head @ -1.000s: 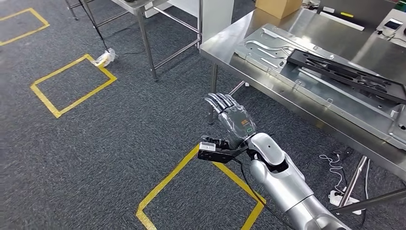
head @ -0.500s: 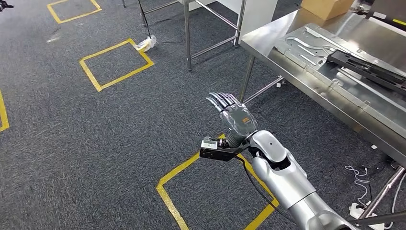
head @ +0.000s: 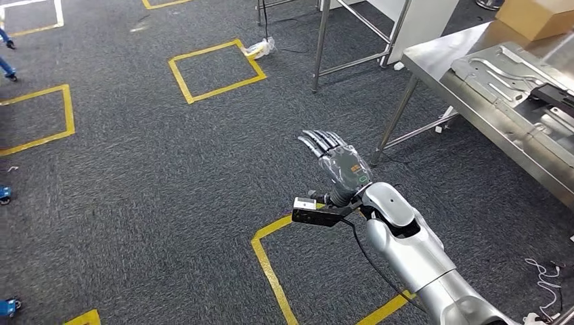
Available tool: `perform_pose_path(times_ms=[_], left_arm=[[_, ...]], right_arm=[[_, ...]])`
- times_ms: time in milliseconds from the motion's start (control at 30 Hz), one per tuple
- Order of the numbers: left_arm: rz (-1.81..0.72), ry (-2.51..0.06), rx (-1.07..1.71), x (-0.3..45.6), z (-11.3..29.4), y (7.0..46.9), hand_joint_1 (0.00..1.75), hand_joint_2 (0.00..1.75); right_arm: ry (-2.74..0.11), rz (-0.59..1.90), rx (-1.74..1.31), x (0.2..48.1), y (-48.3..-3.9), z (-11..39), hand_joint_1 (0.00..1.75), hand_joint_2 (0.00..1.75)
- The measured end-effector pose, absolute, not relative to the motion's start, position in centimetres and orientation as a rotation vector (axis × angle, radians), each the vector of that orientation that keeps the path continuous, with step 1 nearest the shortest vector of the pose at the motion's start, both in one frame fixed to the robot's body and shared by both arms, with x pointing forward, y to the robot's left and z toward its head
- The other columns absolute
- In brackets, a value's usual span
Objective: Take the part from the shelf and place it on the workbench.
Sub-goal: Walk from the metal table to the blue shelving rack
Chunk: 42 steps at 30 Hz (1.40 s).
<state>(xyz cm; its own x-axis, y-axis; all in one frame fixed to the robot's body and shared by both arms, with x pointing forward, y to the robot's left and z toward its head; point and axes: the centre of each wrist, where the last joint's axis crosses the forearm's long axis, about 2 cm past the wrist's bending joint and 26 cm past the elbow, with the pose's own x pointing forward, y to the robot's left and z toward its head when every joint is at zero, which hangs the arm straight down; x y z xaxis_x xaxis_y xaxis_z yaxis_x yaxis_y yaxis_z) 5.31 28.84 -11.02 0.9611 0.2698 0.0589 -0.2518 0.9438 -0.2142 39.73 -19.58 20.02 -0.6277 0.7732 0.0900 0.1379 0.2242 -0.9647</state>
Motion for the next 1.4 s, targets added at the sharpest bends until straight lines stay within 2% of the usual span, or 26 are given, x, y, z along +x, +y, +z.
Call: perform_pose_path(times_ms=[867, 1000, 1400], left_arm=[[0.294, -0.096, -0.169, 5.4, -11.0, 29.2, 0.0, 0.0], [0.294, -0.089, -0.167, 5.4, -11.0, 29.2, 0.0, 0.0], [0.291, -0.075, -0.167, 5.4, -11.0, 29.4, 0.0, 0.0]], right_arm=[[-1.89, 1.453, -0.819, 39.6, -20.9, 19.0, 0.0, 1.75], [-1.884, 1.456, -0.82, 39.6, -21.0, 19.1, 0.0, 0.0], [-1.866, 1.432, -0.795, 39.8, -21.2, 18.8, 0.0, 0.0]])
